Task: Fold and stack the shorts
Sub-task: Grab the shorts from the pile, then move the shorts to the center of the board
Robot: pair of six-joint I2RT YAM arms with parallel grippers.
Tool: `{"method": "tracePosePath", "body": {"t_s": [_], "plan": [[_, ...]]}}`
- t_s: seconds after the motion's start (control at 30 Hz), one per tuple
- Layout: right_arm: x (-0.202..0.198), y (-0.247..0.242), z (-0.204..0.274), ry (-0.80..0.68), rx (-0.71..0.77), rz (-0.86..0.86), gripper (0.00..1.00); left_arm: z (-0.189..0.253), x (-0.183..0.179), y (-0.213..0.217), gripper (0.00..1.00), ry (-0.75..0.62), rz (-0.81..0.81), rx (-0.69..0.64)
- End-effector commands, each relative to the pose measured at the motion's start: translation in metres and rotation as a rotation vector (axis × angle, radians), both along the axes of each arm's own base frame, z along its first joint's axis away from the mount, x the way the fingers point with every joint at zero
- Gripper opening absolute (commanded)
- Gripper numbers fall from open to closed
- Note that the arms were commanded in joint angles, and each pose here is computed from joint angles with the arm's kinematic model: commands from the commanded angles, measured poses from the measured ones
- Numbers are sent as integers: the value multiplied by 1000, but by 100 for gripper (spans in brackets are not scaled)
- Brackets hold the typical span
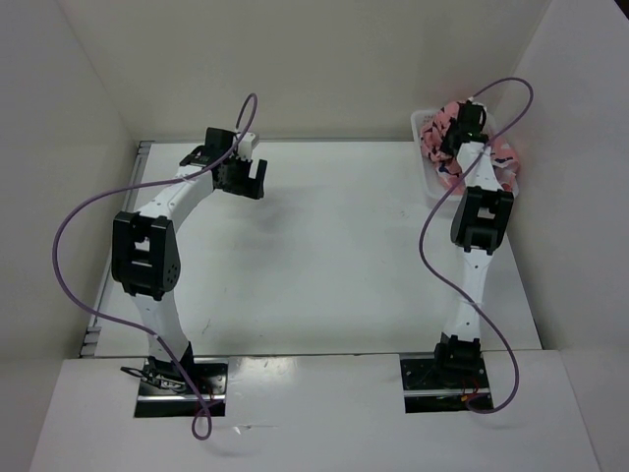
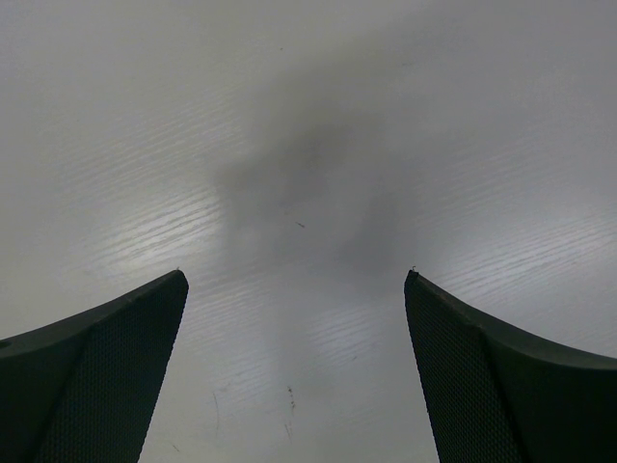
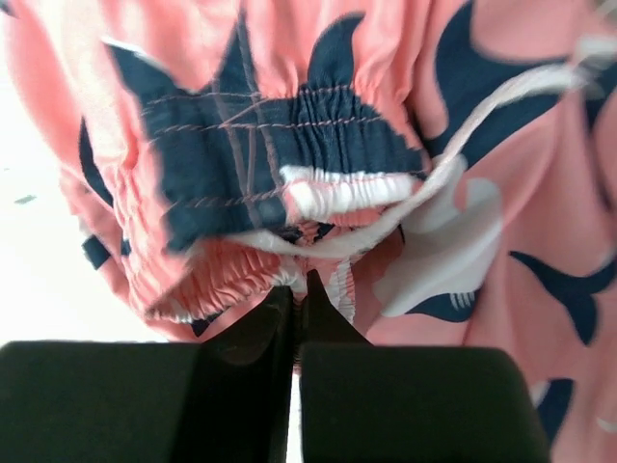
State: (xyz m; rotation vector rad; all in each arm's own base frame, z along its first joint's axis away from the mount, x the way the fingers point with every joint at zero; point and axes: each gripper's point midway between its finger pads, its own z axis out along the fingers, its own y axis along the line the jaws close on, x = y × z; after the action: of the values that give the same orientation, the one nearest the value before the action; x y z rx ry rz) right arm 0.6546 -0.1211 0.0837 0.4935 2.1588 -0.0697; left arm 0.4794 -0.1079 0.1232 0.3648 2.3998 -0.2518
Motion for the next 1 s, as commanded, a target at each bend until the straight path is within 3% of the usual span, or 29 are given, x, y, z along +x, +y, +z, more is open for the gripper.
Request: {"method": "tracePosePath", "body": {"t_s": [0.0,0.2,0.4,0.5,0.7,0.8,0.9,0.97], "plan": [[6,-9,166,-294,-80,-28,0,25,10,-3,100,-66,-10,-17],[-43,23,386,-704,-150,33,0,57,10,-9,100,-133,-33,-51],[-137,94,547,-1055,-232,122,0,101,8,-12,100,-247,-48,-81],[-187,142,602,-1211,-241,200,0,119,3,-11,100,-291,-49,-87],[-270,256,651,-1389,-137,469,0,145,-11,0,100,-368,-10,-65],[-297,308,646,-1380,-55,628,0,156,-13,16,100,-432,60,-23],[-300,342,626,-1299,67,763,0,168,-16,50,100,-487,167,25],[-275,362,591,-1163,134,794,0,181,-22,73,100,-531,240,52]]}}
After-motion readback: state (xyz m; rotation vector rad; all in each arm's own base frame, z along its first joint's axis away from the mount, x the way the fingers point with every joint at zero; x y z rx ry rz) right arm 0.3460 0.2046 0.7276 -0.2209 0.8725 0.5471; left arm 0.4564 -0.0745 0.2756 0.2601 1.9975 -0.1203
